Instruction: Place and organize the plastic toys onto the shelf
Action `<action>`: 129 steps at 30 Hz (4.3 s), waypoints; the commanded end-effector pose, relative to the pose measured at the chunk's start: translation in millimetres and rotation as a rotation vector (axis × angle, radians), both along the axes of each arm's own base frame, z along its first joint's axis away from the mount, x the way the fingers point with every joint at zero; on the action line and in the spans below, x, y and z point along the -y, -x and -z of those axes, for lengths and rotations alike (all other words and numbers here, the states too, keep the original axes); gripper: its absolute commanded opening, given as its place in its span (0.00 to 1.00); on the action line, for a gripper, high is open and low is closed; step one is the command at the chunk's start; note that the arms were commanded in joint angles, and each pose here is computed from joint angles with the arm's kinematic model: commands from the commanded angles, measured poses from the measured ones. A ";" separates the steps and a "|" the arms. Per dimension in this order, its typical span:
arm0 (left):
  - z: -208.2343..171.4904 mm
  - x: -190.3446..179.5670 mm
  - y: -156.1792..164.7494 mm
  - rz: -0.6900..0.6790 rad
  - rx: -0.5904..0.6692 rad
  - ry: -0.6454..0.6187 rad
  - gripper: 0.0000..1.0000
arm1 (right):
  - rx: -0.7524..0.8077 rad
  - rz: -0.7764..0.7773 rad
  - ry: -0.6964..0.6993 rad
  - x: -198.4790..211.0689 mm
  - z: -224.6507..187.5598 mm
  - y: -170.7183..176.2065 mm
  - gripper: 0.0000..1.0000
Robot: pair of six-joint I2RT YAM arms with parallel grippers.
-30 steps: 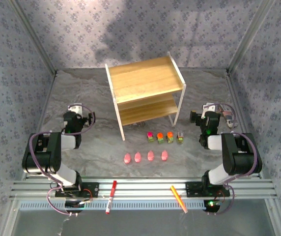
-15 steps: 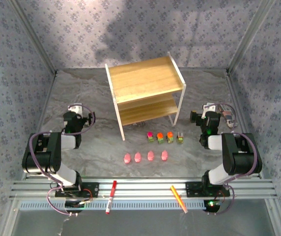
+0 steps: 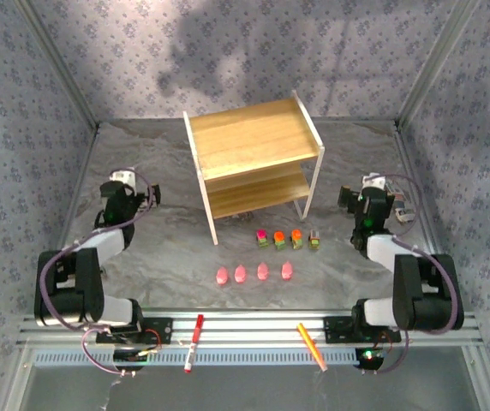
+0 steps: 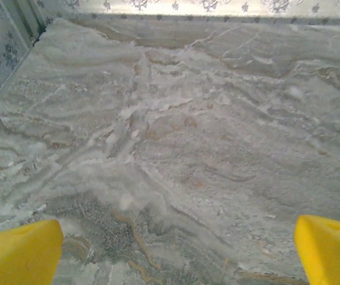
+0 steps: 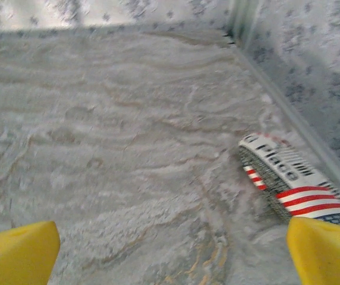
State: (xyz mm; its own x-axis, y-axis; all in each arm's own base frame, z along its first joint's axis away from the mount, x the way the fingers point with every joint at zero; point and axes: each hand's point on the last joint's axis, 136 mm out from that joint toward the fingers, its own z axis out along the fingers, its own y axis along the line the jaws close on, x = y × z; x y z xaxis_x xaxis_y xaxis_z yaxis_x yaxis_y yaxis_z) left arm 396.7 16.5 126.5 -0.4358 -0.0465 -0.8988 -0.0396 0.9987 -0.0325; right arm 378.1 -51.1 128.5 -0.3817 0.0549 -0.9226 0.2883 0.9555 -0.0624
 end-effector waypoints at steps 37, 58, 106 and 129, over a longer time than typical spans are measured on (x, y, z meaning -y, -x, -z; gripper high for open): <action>-27.1 84.7 134.8 0.521 -0.214 0.029 1.00 | -0.103 -0.095 -0.092 -133.1 -73.4 186.4 0.96; 0.8 132.2 137.9 0.702 -0.313 0.054 1.00 | -0.223 -0.207 -0.164 -218.8 8.6 227.6 0.60; 16.7 139.1 137.1 0.680 -0.305 0.023 1.00 | -0.436 -0.123 -0.242 -251.1 93.5 217.9 0.58; 17.6 138.5 135.4 0.674 -0.307 0.021 1.00 | -0.440 -0.098 -0.228 -247.1 99.7 217.1 0.45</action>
